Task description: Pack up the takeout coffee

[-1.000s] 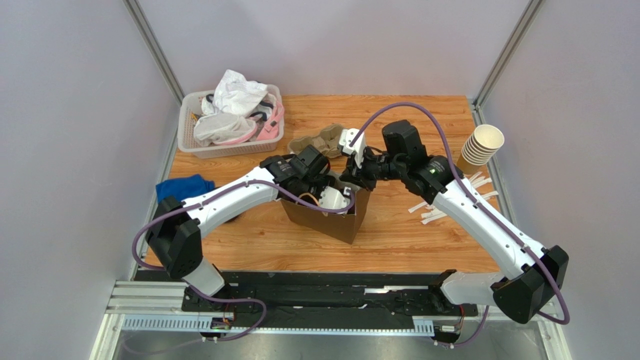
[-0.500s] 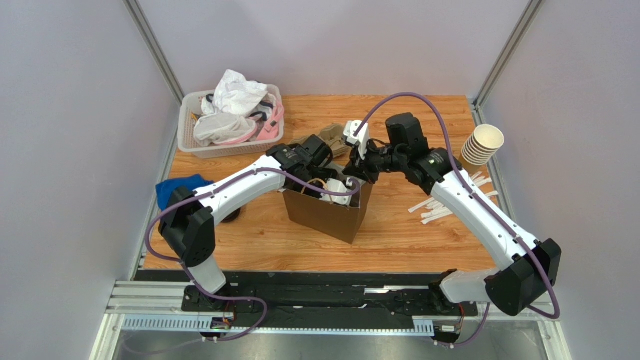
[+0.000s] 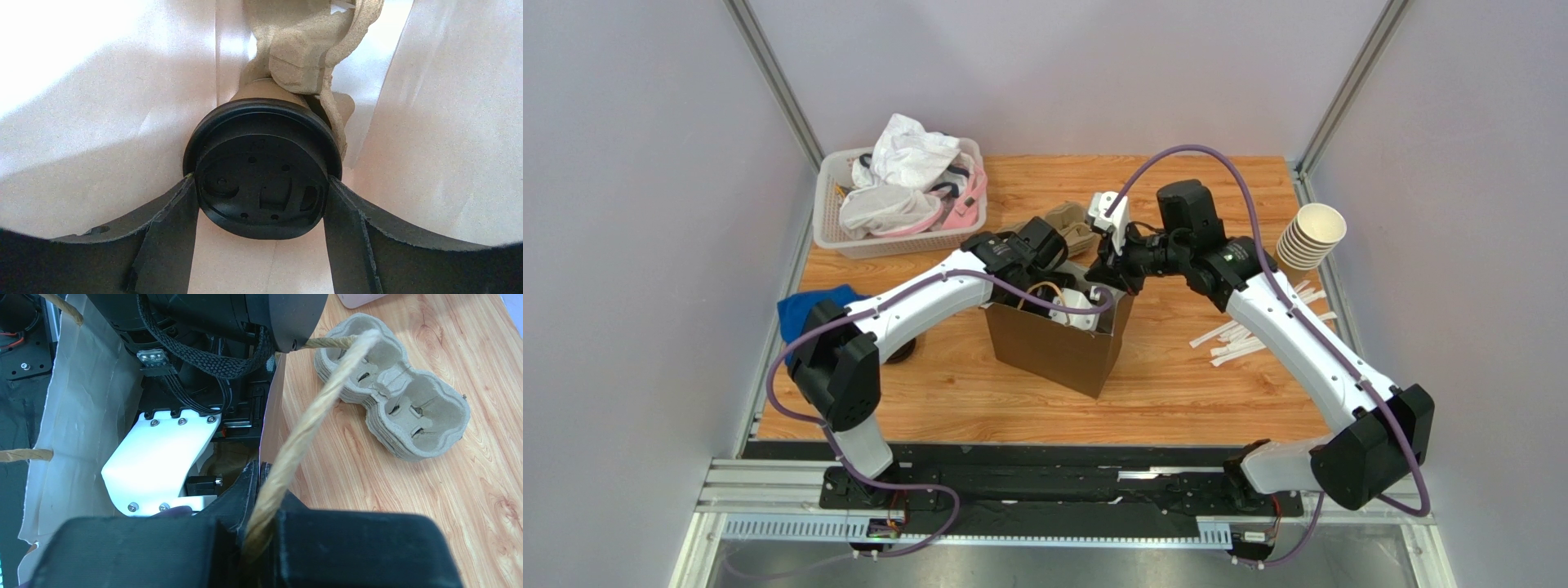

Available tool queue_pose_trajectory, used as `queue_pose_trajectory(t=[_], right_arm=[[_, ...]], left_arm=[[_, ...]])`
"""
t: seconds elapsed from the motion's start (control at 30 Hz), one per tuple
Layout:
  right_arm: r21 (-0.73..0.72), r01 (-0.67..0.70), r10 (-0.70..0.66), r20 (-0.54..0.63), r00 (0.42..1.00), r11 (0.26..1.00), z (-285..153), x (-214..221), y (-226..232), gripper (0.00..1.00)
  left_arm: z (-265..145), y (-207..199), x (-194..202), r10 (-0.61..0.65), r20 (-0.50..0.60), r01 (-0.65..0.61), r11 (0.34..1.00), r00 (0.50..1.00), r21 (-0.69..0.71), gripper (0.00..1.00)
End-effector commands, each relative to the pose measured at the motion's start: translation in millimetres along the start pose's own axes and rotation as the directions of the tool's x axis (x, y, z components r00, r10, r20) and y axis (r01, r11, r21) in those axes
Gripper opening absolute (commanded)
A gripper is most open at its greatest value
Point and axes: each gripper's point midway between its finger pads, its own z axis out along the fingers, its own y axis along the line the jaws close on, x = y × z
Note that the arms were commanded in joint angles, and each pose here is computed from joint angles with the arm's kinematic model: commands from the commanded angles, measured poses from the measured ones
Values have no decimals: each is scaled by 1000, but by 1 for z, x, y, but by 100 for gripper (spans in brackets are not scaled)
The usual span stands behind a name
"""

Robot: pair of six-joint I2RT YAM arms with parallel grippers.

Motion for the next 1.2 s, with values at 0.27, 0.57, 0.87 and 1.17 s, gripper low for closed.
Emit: queue_pose_trajectory(t=[0.27,0.57,0.87,1.17], right_arm=[[-10,47,-46,44,998,999,-6,-17,-2,0],[-11,49,-48,49,998,999,-6,-21,-2,0],[1,43,-43,38,998,999,-5,-18,-4,0],[9,45,-45,36,998,999,-5,-18,-5,0]], left_arm=[[20,-35,36,-131,-93,140,985,987,96,43],[-21,-11,10,-130,0,130,991,991,-28,78],[-47,-5,-10,-100,53,105,990,994,-96,85],[-56,-1,-16,-86,81,97,986,993,-138,89]])
